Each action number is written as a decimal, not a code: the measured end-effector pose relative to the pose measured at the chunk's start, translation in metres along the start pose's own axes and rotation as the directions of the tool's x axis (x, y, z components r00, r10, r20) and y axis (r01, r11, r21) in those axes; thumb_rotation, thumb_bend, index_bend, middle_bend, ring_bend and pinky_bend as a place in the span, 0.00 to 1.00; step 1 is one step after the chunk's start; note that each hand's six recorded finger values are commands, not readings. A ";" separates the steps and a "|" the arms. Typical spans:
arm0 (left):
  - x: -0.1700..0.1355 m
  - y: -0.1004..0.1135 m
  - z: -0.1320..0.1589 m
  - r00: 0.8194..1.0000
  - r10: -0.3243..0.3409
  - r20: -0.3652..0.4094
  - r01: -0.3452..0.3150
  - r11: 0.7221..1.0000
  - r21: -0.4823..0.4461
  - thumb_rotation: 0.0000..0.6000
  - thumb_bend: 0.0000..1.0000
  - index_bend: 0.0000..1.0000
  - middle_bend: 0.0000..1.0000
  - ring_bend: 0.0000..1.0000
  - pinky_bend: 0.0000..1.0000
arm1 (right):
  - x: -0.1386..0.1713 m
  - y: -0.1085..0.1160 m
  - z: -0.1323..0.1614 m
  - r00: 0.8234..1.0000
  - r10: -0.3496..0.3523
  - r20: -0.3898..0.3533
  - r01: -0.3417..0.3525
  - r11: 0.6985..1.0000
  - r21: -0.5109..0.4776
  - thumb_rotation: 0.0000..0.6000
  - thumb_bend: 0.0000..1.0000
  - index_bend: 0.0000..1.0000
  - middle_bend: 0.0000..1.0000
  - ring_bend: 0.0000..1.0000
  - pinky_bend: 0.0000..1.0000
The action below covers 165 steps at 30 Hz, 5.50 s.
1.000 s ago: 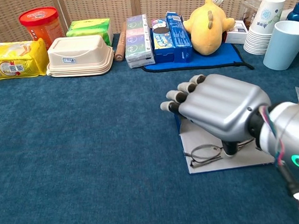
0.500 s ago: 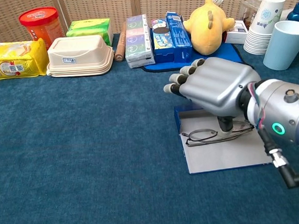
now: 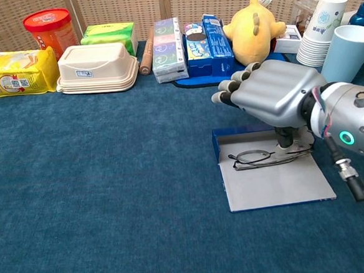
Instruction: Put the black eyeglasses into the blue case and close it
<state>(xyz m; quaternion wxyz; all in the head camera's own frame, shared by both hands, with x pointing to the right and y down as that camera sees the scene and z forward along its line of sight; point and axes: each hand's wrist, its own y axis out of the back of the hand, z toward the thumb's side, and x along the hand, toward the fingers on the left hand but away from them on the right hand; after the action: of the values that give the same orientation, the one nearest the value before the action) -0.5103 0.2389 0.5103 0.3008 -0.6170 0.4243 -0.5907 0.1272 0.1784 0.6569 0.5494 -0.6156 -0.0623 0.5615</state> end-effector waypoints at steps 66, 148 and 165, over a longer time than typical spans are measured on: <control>0.010 -0.025 0.019 0.997 -0.039 0.060 0.044 0.996 -0.075 1.00 0.32 0.00 0.00 0.00 0.00 | -0.016 0.019 -0.043 0.966 0.229 -0.121 -0.258 0.896 -0.363 0.72 0.07 0.12 0.20 0.13 0.18; 0.008 -0.026 0.024 0.994 -0.071 0.078 0.075 0.996 -0.047 1.00 0.32 0.00 0.00 0.00 0.00 | 0.091 -0.017 -0.012 0.890 0.398 -0.223 -0.452 0.833 -0.320 0.55 0.04 0.15 0.23 0.19 0.26; -0.002 -0.024 0.016 0.997 -0.064 0.040 0.066 0.997 -0.048 1.00 0.32 0.00 0.00 0.00 0.00 | 0.099 -0.015 -0.001 0.887 0.376 -0.269 -0.449 0.840 -0.305 0.54 0.04 0.15 0.23 0.19 0.26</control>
<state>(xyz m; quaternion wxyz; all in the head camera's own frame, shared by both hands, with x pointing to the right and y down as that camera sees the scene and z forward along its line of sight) -0.4903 0.2492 0.5282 0.2744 -0.6487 0.4126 -0.5777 0.1716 0.2526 0.6066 0.2967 -0.7568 0.0260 0.5819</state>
